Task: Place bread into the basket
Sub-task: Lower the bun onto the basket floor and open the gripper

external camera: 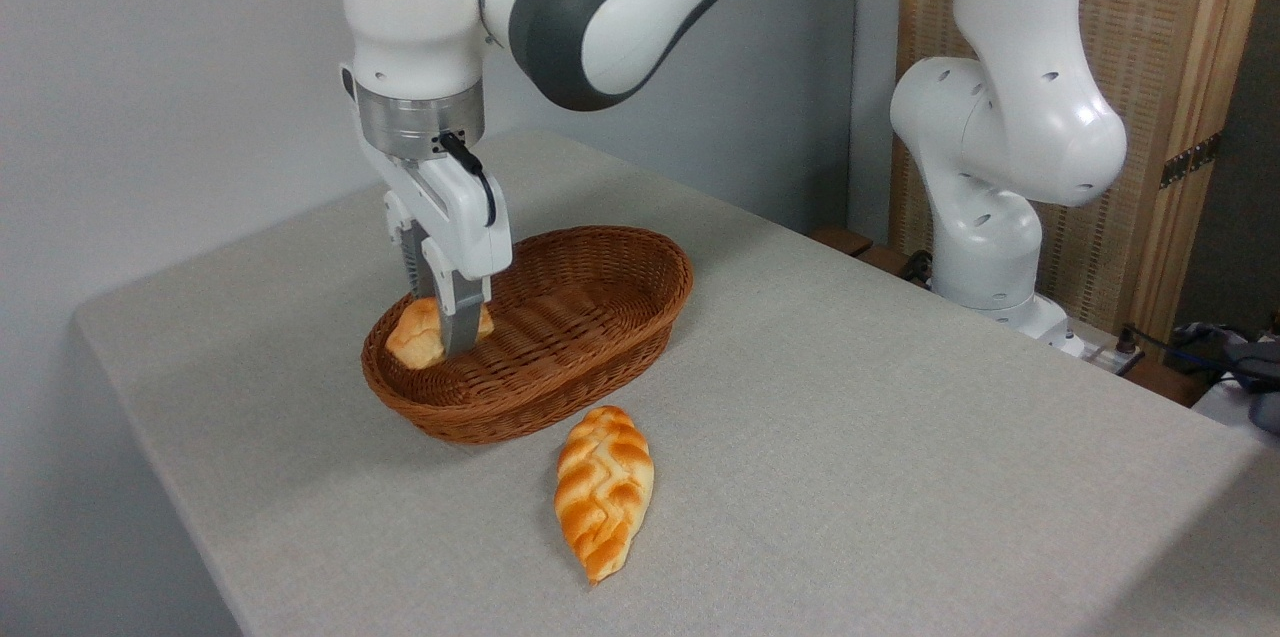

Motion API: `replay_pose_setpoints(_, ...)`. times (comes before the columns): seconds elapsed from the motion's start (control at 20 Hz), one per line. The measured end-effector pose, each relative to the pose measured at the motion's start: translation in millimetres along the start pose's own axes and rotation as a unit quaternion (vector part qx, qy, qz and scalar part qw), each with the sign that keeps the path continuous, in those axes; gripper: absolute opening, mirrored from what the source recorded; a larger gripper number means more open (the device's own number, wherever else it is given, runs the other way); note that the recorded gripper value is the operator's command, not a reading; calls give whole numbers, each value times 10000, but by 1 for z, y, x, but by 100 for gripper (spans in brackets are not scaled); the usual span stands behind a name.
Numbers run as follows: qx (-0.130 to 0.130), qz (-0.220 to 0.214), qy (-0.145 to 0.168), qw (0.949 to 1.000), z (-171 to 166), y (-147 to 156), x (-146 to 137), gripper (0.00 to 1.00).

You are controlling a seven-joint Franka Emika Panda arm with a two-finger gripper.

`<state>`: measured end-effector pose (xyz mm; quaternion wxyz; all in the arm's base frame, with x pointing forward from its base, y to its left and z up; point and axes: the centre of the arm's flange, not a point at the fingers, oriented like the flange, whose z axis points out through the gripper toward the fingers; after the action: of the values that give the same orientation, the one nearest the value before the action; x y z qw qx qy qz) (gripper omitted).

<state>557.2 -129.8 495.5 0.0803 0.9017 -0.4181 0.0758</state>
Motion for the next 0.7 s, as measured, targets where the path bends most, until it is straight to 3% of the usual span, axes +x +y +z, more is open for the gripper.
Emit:
replay_pose_setpoints(0.05, -80, 53, -81, 9999, 4, 7, 2, 100)
replay_pose_setpoints(0.2, -248, 146, -280, 9992, 12, 18, 3, 100)
replay_pose_setpoints(0.7, -217, 300, -459, 9983, 21, 25, 6, 100)
